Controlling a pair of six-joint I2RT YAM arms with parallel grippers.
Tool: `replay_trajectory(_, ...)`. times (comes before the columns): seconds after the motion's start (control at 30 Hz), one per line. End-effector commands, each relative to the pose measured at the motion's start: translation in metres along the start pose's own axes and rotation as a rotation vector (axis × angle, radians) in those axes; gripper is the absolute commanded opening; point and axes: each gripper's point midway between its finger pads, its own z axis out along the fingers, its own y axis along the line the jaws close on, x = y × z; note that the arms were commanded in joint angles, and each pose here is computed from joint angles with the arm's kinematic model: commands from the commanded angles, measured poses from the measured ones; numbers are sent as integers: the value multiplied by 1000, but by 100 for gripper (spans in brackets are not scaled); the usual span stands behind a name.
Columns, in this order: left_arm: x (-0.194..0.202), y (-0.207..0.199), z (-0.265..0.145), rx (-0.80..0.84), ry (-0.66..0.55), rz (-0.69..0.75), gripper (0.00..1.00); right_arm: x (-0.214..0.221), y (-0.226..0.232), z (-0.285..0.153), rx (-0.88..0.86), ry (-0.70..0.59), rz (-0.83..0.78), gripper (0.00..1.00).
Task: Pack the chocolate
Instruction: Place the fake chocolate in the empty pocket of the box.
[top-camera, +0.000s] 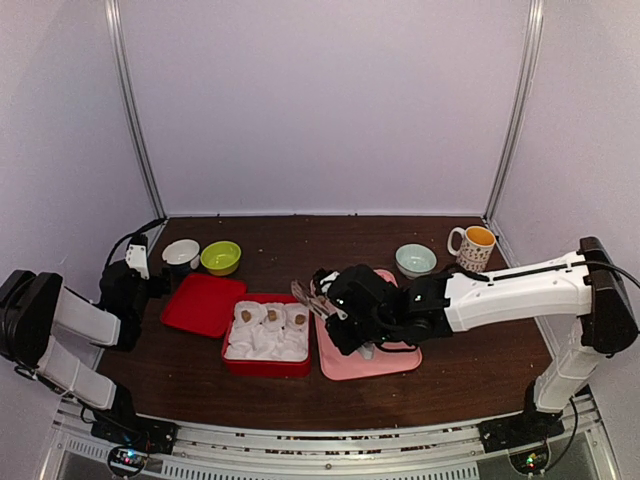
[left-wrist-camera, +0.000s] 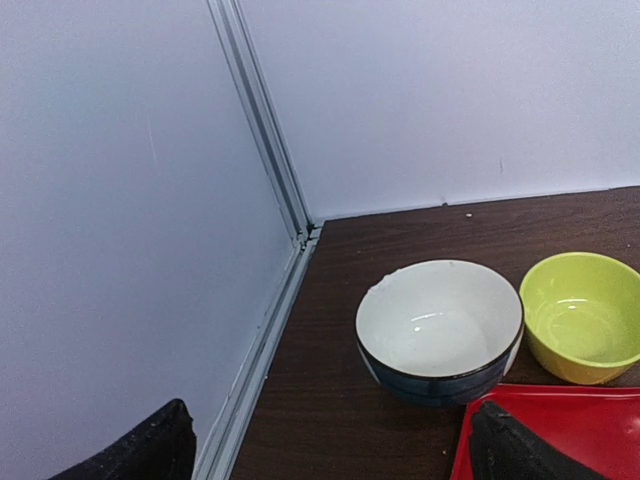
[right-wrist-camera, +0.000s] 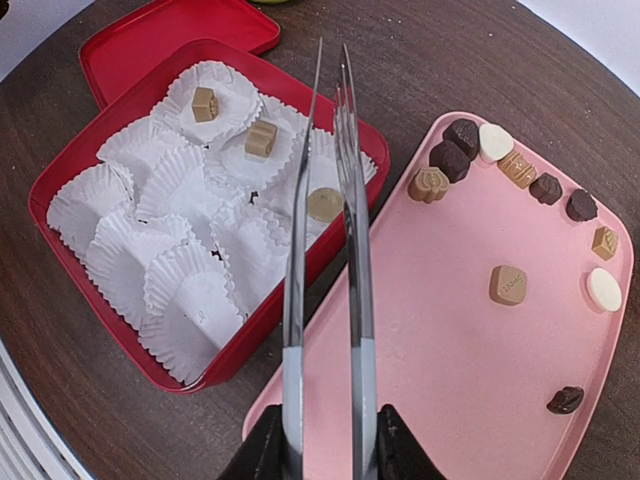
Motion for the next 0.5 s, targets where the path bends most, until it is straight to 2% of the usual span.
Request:
replay_trajectory(0.0, -16, 5, 4, -19, -54, -26, 98, -17, 13, -3, -24, -34, -14, 25)
replay_trajectory(0.2, -16, 6, 4, -21, -55, -26, 98, -19, 8, -7, 4, -47, -5, 25)
replay_trajectory(0.47, -16, 5, 4, -18, -54, -25, 98, -17, -22, -25, 110, -99, 52, 26)
